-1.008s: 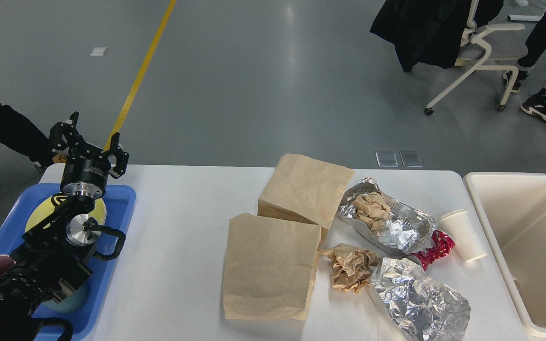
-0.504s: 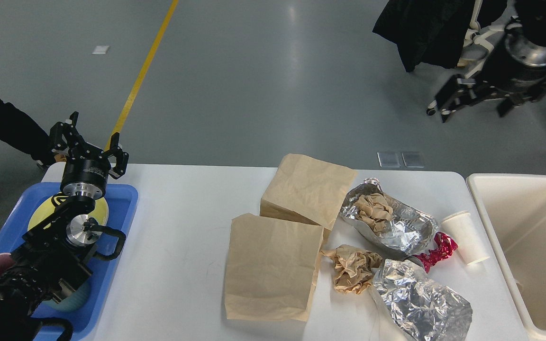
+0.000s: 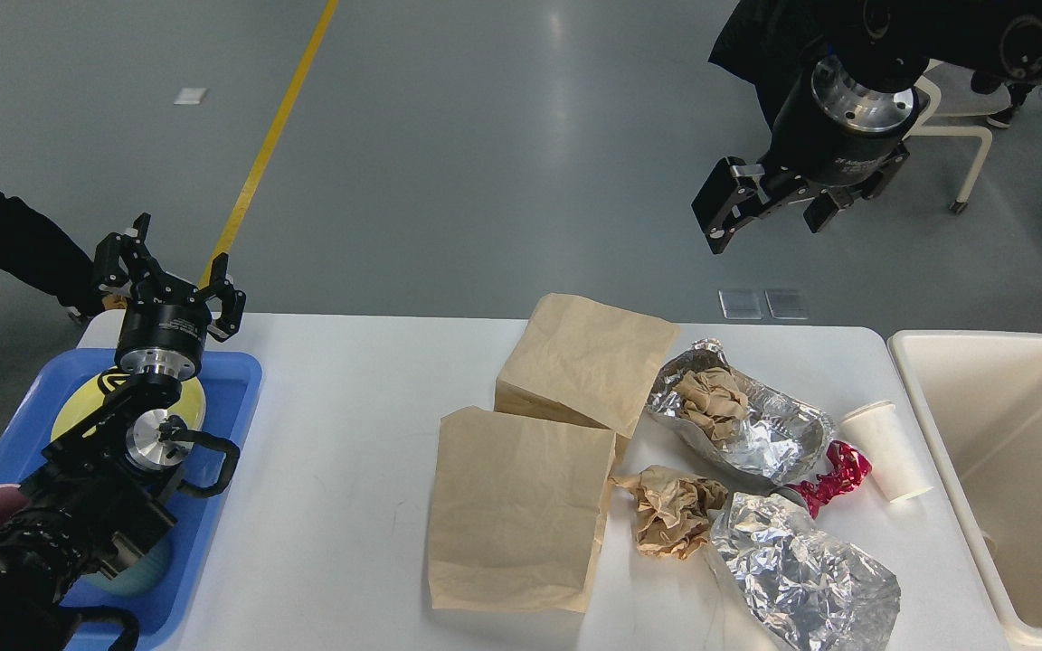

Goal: Tidy desktop
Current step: 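Move the right gripper to the standing brown paper bag, then grasp the top of the brown paper bag with the right gripper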

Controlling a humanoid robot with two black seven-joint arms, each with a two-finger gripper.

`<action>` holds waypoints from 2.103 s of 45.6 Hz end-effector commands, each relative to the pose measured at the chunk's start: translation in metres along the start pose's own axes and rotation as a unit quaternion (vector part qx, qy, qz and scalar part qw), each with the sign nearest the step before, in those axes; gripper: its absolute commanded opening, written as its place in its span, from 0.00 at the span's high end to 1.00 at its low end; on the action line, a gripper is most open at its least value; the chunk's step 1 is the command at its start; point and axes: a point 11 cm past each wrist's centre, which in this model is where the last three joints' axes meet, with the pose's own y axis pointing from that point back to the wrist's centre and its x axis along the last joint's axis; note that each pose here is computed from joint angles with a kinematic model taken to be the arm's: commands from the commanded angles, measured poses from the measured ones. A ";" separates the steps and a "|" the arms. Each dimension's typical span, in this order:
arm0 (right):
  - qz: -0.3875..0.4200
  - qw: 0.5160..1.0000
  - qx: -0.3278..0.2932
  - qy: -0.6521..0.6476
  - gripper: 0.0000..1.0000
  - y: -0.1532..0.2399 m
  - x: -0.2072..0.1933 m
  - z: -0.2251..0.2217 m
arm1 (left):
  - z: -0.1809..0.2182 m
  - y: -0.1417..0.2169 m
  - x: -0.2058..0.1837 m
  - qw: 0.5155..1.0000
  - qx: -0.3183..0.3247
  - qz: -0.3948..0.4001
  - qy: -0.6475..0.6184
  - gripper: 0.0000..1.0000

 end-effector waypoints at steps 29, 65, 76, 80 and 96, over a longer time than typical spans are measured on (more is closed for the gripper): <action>0.168 0.979 0.107 -0.046 0.00 -0.089 0.003 -0.034 | 0.000 0.000 0.000 1.000 0.000 0.000 0.000 0.04; 0.093 0.938 0.198 -0.268 0.00 -0.185 -0.034 -0.019 | 0.000 0.000 0.000 1.000 0.000 0.000 0.000 0.04; 0.108 0.934 0.171 -0.294 0.00 -0.234 -0.053 -0.027 | 0.000 0.000 0.000 1.000 0.000 0.000 0.000 0.04; 0.098 0.935 0.175 -0.293 0.00 -0.243 -0.061 -0.037 | 0.000 0.000 0.000 1.000 0.000 0.000 0.000 0.04; 0.095 0.931 0.191 -0.296 0.00 -0.256 -0.068 -0.062 | 0.000 0.000 0.000 1.000 0.000 0.000 0.000 0.04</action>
